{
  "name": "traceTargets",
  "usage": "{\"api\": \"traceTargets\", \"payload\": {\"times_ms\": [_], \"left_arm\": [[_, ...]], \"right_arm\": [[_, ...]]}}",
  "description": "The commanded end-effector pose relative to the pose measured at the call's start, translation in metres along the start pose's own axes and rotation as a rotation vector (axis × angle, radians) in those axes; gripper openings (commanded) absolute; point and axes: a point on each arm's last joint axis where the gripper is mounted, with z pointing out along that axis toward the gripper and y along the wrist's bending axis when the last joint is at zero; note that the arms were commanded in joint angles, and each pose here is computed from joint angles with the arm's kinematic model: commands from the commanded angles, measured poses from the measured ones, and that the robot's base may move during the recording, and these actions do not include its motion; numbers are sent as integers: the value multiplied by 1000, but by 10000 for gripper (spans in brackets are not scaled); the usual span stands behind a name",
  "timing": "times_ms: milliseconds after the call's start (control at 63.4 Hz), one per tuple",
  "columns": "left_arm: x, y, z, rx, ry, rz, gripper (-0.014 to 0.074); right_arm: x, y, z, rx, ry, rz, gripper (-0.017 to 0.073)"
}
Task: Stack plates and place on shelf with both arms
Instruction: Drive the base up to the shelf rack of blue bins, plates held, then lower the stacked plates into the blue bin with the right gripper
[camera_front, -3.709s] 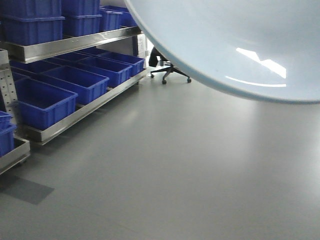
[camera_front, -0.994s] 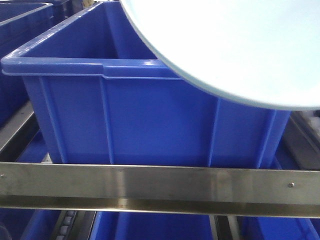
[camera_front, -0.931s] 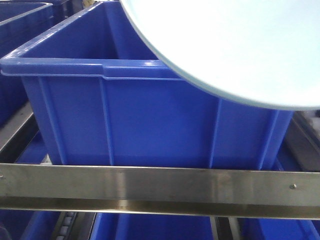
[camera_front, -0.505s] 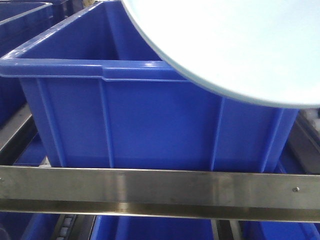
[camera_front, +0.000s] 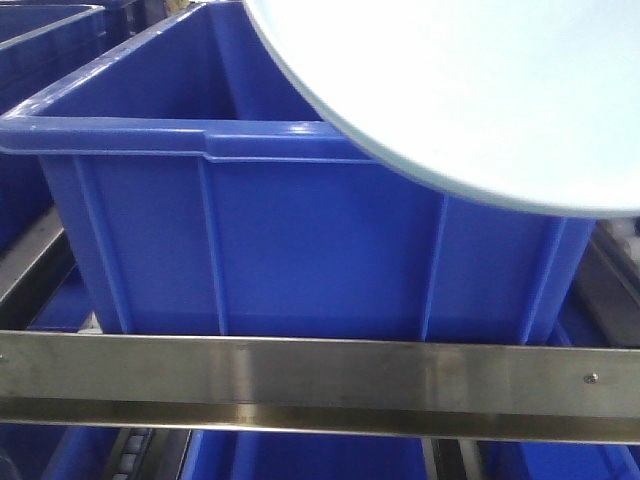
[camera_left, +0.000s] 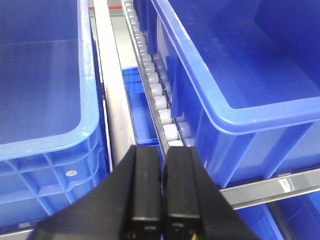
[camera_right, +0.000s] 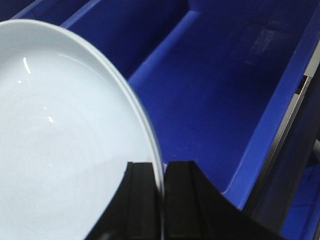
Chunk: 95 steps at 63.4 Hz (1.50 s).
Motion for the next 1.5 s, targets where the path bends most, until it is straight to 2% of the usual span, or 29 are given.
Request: {"api": "traceTargets", "payload": {"times_ms": [0,363,505,679,868,979,1263,1484], "left_arm": [[-16,-2,-3,20,-94,-6,84],[-16,-2,-3,20,-94,-6,84],[-16,-2,-3,20,-94,-6,84],[-16,-2,-3,20,-94,-6,84],[-16,-2,-3,20,-94,-6,84],[-16,-2,-3,20,-94,-6,84],[-16,-2,-3,21,-96,-6,84],[-16,-2,-3,21,-96,-6,84]], "right_arm": [[-18,0,-6,9,-126,6,56],[-21,0,-8,11,-149,5,56],[-42,3,-14,6,-193,-2,56],[-86,5,-6,-4,-211,-11,56],[-127,1,42,3,-189,-18,56],[-135,-5,81,14,-155,-18,56],[-114,-25,184,62,-55,-68,56],[-89,-34,227,76,26,-72,56]]}}
